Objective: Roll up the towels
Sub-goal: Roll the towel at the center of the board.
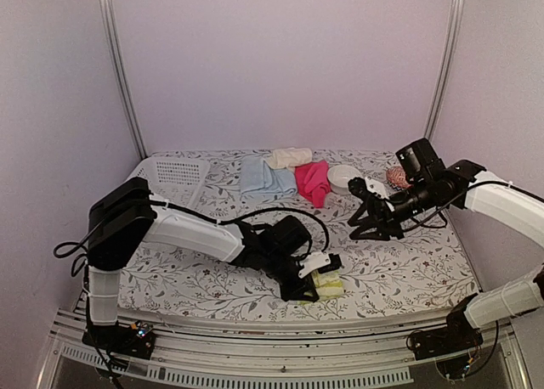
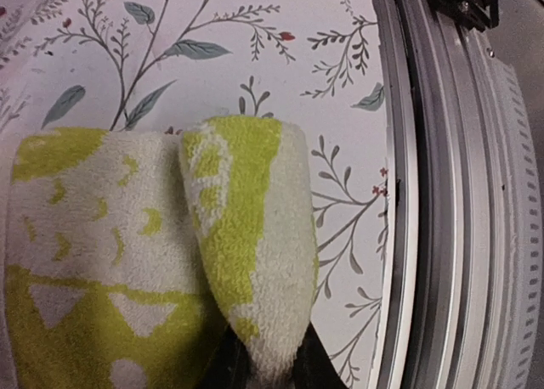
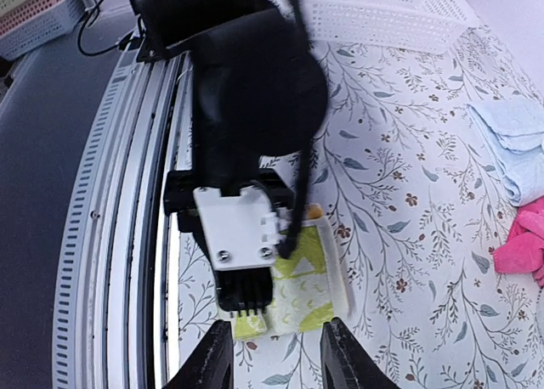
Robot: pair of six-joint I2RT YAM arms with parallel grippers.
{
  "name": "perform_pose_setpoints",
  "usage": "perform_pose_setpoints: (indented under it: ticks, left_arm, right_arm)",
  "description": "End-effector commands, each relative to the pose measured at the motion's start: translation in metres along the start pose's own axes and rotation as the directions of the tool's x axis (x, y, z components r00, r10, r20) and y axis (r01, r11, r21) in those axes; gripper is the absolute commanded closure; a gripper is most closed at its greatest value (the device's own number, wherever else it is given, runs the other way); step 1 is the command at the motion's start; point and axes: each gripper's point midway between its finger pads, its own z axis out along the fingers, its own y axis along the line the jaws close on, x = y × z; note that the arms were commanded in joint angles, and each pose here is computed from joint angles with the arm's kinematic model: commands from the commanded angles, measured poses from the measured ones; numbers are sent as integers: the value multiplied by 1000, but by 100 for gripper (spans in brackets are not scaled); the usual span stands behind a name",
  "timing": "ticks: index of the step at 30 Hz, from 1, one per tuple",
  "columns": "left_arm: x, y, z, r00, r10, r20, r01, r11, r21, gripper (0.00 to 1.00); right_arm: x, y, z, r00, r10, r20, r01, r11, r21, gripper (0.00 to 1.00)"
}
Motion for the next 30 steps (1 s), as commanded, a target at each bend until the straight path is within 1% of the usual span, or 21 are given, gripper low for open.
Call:
perform_pose_setpoints:
  ticks: [1,3,5,9,11,20,25,27,30]
  left_arm:
    - [75,-10,29,950,-178,-256,218,966,137,85]
    - [76,-8,32,940,-209,-270,257,953,157,85]
    - [78,-6,34,928,-241,-285,297,939,172,84]
    - [77,0,36,912,-292,-286,351,919,179,85]
    - [77,1,35,908,-305,-287,364,914,180,85]
    - [76,6,33,904,-320,-283,375,912,167,84]
    - [78,7,35,902,-325,-283,381,909,169,84]
    - [78,7,35,901,-330,-281,385,906,173,85]
    - [75,9,32,901,-342,-265,395,901,180,82]
  right_arm:
    - [28,18,20,987,-152,-53,154,987,37,63]
    - [42,26,30,972,-207,-114,213,976,44,68]
    - [57,38,42,955,-261,-139,269,963,36,68]
    - [89,61,70,919,-321,-229,320,946,-47,60]
    - [98,65,82,903,-339,-263,335,940,-61,55]
    - [119,51,120,839,-371,-399,407,913,7,52]
    - [125,47,128,824,-371,-427,422,906,26,51]
    - [136,47,131,813,-361,-457,412,911,13,52]
    - [152,51,134,798,-349,-491,388,921,-24,65]
